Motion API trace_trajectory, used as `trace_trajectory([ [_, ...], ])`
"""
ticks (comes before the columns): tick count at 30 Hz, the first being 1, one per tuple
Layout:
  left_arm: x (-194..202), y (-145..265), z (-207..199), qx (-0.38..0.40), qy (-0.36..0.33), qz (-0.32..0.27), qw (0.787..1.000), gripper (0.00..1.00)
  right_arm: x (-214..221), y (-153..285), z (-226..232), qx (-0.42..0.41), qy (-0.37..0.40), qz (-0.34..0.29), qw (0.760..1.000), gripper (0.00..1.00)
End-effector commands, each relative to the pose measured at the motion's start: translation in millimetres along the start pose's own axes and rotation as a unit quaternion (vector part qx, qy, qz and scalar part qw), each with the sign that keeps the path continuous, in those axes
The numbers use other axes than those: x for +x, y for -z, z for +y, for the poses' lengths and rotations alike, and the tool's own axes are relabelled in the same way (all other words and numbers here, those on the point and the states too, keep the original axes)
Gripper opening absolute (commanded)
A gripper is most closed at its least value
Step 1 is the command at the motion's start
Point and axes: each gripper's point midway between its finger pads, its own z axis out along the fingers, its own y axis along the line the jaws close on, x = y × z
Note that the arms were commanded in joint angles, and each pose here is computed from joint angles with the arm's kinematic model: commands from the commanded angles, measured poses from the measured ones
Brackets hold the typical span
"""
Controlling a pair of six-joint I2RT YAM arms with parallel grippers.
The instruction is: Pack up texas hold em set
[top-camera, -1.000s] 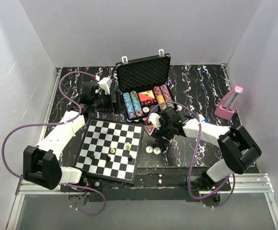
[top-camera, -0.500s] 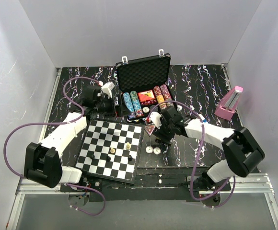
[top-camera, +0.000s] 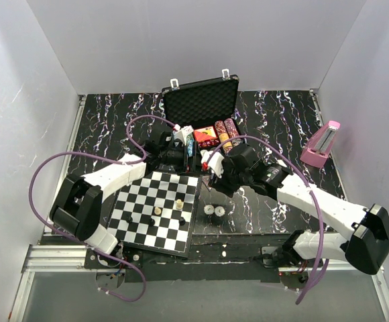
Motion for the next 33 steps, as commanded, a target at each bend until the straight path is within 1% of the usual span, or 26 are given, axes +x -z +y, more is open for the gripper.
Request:
trace_trajectory([
  [1, -7.0, 2.6, -32.6, 0.058, -0.028, 0.007, 0.998, 0.74, -36.2, 17.8, 0.3, 0.004, 0.008, -0.055, 0.998, 0.01],
  [3, -1.1, 1.6, -28.6, 0.058, -0.021, 0.015, 0.998, 0.65, -39.5, 19.1, 2.3, 0.002, 0.01, -0.061, 0.998, 0.01],
  [5, 3.7, -0.9, -26.6, 0.06, -0.016, 0.022, 0.998, 0.59, -41.6, 18.9, 4.7, -0.002, 0.013, -0.062, 0.998, 0.01],
  [7, 10.2, -5.3, -28.1, 0.063, -0.017, 0.033, 0.997, 0.57, -44.2, 18.6, 6.3, -0.003, 0.015, -0.064, 0.998, 0.01],
  [10, 15.3, -11.6, -30.8, 0.064, -0.023, 0.043, 0.997, 0.51, -47.8, 18.7, 5.5, 0.0, 0.018, -0.068, 0.998, 0.01],
  [15, 21.2, -17.9, -25.3, 0.059, -0.009, 0.054, 0.997, 0.47, -52.1, 20.5, 3.0, 0.009, 0.022, -0.074, 0.997, 0.01],
  [16, 21.6, -18.5, -26.1, 0.061, -0.009, 0.056, 0.997, 0.44, -52.9, 20.4, 2.9, 0.01, 0.024, -0.074, 0.997, 0.01],
  [18, 22.8, -19.3, -28.3, 0.069, -0.005, 0.06, 0.996, 0.28, -50.3, 19.2, 1.5, 0.014, 0.024, -0.07, 0.997, 0.01],
  [20, 22.7, -19.7, -31.1, 0.079, -0.001, 0.061, 0.995, 0.05, -47.9, 17.4, 0.9, 0.018, 0.023, -0.066, 0.997, 0.01],
  [21, 21.8, -20.1, -32.3, 0.082, 0.0, 0.059, 0.995, 0.0, -48.3, 17.4, -3.3, 0.03, 0.019, -0.067, 0.997, 0.01],
  [22, 20.9, -20.1, -33.8, 0.085, 0.002, 0.057, 0.995, 0.0, -46.6, 17.1, -9.8, 0.051, 0.009, -0.066, 0.996, 0.09],
  [23, 21.1, -19.5, -34.9, 0.087, 0.007, 0.056, 0.995, 0.0, -48.1, 18.7, -16.9, 0.074, 0.0, -0.071, 0.995, 0.26],
  [25, 7.3, -16.4, -36.2, 0.085, -0.001, 0.025, 0.996, 0.0, -47.0, 23.2, -30.7, 0.122, -0.014, -0.085, 0.989, 0.75],
  [27, -13.8, -7.0, -29.4, 0.063, 0.002, -0.027, 0.998, 0.0, -48.7, 30.2, -42.5, 0.165, -0.025, -0.113, 0.979, 0.82],
  [28, -26.3, -0.2, -22.4, 0.05, 0.008, -0.059, 0.997, 0.0, -53.6, 36.4, -49.1, 0.188, -0.033, -0.136, 0.972, 0.83],
  [30, -57.0, 15.6, -7.0, 0.008, 0.018, -0.131, 0.991, 0.0, -51.5, 45.7, -59.3, 0.229, -0.061, -0.161, 0.958, 0.85],
  [31, -69.8, 22.7, 0.9, -0.013, 0.025, -0.158, 0.987, 0.0, -48.0, 51.3, -64.6, 0.25, -0.077, -0.167, 0.951, 0.85],
  [33, -88.0, 26.4, 14.7, -0.054, 0.032, -0.183, 0.981, 0.0, -39.6, 58.8, -76.0, 0.293, -0.101, -0.165, 0.936, 0.82],
])
